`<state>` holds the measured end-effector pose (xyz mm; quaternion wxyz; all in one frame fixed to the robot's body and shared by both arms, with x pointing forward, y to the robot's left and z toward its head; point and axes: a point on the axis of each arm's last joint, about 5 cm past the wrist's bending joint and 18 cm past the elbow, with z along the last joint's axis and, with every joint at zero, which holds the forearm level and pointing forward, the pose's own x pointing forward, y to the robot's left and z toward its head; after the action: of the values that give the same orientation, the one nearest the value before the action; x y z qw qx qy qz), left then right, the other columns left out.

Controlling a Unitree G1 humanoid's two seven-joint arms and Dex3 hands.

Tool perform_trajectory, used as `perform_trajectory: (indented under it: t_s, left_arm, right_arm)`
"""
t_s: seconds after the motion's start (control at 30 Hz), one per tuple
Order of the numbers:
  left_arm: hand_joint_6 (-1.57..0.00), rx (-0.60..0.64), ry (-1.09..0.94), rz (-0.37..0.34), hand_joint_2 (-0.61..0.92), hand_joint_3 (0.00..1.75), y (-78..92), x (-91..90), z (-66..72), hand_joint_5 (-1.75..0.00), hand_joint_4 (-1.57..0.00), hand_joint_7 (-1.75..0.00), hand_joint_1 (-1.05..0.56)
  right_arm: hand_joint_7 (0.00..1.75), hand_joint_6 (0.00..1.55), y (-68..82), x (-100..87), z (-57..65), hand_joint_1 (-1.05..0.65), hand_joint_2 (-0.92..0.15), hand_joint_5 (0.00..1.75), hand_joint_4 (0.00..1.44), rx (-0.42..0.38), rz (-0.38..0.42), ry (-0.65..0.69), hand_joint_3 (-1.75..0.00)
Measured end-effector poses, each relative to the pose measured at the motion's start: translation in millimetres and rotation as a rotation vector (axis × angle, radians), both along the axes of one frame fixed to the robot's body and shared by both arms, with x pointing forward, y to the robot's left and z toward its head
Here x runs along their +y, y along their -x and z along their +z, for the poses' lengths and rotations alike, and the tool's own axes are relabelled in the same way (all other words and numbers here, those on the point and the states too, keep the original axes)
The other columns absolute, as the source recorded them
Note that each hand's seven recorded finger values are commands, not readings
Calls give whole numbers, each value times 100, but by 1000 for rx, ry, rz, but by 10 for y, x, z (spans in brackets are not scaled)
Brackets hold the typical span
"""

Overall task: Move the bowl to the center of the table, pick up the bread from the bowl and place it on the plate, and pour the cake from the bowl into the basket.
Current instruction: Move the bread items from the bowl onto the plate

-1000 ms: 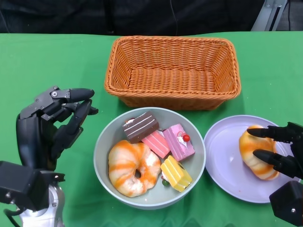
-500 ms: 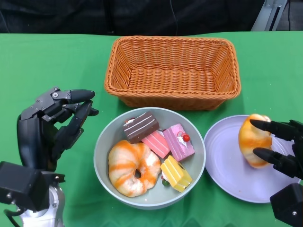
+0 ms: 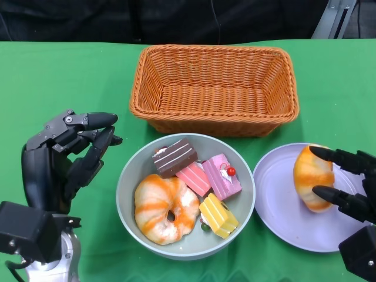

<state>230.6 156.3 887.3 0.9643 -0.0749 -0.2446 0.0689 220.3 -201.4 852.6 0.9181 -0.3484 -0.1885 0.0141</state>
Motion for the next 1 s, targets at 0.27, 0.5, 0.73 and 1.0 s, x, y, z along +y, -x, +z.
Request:
perform_trajectory:
  t_s: [0.27,0.5,0.73,1.0]
  left_arm:
    - [-97,-6,-1,2,92,25,2,0,-1,-118,-82,-67,-21]
    - [-97,-7,0,2,92,25,2,1,-1,-119,-82,-67,-22]
    - [-97,-8,9,4,92,24,1,4,0,-119,-82,-67,-21]
    - [-98,-8,6,2,92,25,-1,1,0,-119,-81,-67,-21]
  right_arm:
    - [0,69,-4,-21,19,-34,-86,42,85,56,49,27,0]
    - [1,62,-16,-70,80,-51,-91,34,82,74,65,81,-1]
    - [2,66,-7,-66,131,-59,-92,18,80,93,70,118,-2]
    - [2,69,17,-41,189,-52,-91,15,83,71,81,107,-1]
